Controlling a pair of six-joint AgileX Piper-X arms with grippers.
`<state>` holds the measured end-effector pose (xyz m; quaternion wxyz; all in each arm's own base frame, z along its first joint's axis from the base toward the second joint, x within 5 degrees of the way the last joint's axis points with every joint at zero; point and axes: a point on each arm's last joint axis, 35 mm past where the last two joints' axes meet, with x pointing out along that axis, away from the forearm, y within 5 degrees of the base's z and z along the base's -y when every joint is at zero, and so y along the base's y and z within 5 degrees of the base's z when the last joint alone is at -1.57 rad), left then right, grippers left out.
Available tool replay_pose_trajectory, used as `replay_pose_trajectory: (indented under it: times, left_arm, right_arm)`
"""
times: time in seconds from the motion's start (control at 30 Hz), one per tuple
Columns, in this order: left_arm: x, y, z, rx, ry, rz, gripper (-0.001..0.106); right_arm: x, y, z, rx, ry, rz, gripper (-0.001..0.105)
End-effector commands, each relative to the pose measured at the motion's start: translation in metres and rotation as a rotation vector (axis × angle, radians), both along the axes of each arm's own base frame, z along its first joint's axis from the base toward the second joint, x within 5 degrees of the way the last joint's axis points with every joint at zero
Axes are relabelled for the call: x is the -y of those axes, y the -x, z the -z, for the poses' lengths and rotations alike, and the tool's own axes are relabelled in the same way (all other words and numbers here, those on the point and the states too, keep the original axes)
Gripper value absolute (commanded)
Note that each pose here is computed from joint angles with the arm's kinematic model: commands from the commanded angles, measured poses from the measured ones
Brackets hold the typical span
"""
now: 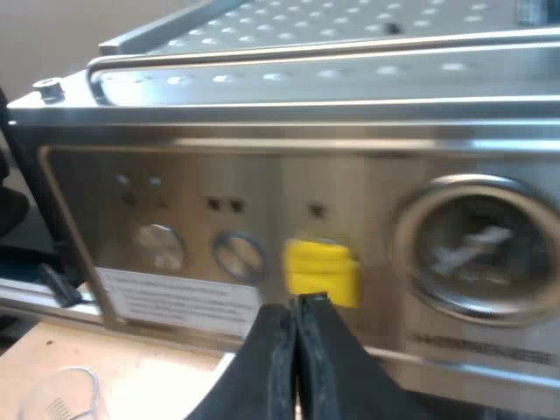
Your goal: Place mug into machine
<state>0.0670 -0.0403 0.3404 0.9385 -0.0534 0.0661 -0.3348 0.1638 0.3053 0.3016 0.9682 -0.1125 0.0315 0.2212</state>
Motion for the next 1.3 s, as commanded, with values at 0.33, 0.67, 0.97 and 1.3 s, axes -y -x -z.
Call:
replay_pose_trajectory:
  times: [0.33,0.67,0.97,1.3]
  left_arm:
    - [-0.001,0.004,0.007,-0.089,-0.023,0.009,0.071]
    - [-0.001,0.004,0.008,-0.102,-0.029,0.009,0.071]
    - [-0.001,0.004,0.007,-0.088,-0.022,0.009,0.071]
    - [-0.001,0.003,0.004,-0.061,-0.010,0.009,0.071]
  right_arm:
    - [-0.012,-0.025,0.002,0.004,0.006,0.069,0.000]
    - [0.007,-0.056,0.006,0.000,0.023,0.195,0.000]
    - [0.008,-0.057,0.009,-0.014,0.051,0.201,0.000]
    - [-0.001,-0.022,-0.010,0.004,0.019,0.108,0.032]
